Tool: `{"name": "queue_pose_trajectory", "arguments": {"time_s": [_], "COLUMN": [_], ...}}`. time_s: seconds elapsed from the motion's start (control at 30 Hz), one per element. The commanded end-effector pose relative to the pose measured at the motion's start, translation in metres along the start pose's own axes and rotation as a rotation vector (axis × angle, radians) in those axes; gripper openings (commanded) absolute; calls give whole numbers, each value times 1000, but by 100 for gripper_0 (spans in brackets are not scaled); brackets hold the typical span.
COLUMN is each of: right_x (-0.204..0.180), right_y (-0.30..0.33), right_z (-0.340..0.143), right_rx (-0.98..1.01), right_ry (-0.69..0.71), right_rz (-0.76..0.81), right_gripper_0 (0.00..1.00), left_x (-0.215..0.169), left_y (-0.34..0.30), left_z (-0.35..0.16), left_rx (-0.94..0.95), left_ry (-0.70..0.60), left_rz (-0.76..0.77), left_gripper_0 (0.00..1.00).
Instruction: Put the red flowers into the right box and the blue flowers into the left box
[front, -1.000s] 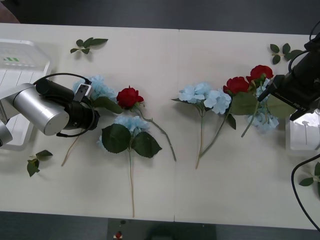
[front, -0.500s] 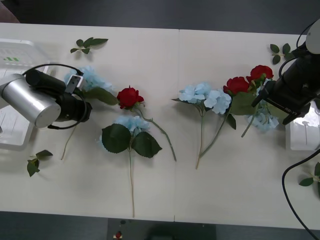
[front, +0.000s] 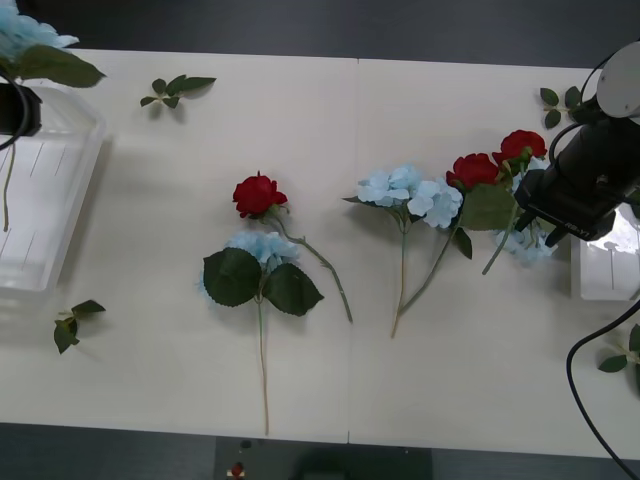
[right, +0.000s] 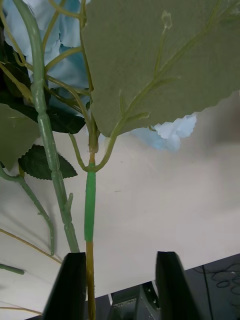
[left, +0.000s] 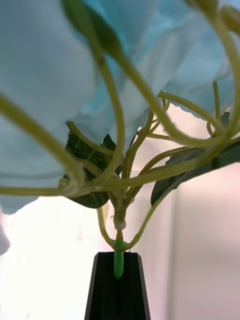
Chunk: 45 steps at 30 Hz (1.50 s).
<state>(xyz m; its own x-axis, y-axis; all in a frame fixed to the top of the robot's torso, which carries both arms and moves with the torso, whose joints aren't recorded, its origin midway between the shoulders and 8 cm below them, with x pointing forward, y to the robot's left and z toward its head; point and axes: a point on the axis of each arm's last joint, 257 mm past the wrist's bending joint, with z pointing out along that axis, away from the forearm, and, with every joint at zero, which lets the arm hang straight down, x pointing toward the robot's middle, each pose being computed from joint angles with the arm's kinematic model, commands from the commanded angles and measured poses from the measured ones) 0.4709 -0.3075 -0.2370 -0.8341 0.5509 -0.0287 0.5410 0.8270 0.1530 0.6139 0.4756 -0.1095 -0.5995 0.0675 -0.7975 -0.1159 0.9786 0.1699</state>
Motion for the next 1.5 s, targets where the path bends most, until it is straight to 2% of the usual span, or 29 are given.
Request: {"name": "queue_pose_trajectory", "arguments": {"time_s": [0.03, 0.13, 0.43, 0.5, 0.57, 0.63, 0.67, 0.73, 1.0, 1.3, 1.5], "right_x": [0, 0, -6, -11, -20, -25, -29, -32, -19, 28, 33], "right_y": [4, 5, 6, 6, 9, 13, 18, 24, 45, 45, 44], "right_z": [0, 1, -11, -23, -44, -58, -72, -87, -150, -166, -185], "right_rx": [-14, -16, -21, -23, -47, -67, -94, -122, -215, -235, -186], "right_ry": [-7, -7, -44, -79, -138, -179, -217, -258, -487, -625, -810], "right_rz": [-19, -24, -39, -53, -75, -91, -102, -117, -272, -459, -629], "right_gripper_0": [12, 0, 0, 0, 0, 0, 0, 0, 0, 0, 0], "left_x": [-24, -18, 18, 20, 21, 21, 21, 19, 1, -46, -48], "left_y": [81, 112, 141, 143, 143, 145, 145, 144, 118, 33, -46], "left_z": [-11, -8, 4, 4, 5, 4, 4, 5, 4, -29, -63], "left_rx": [-153, -204, -260, -264, -265, -267, -267, -263, -184, 86, 297], "left_ry": [-37, -37, 23, 28, 30, 30, 27, 22, -24, -144, -187], "left_rz": [-3, -24, -15, -12, -10, -8, -7, -1, -36, -156, -168], "left_gripper_0": [0, 0, 2, 26, 67, 82, 94, 99, 100, 100, 100]}}
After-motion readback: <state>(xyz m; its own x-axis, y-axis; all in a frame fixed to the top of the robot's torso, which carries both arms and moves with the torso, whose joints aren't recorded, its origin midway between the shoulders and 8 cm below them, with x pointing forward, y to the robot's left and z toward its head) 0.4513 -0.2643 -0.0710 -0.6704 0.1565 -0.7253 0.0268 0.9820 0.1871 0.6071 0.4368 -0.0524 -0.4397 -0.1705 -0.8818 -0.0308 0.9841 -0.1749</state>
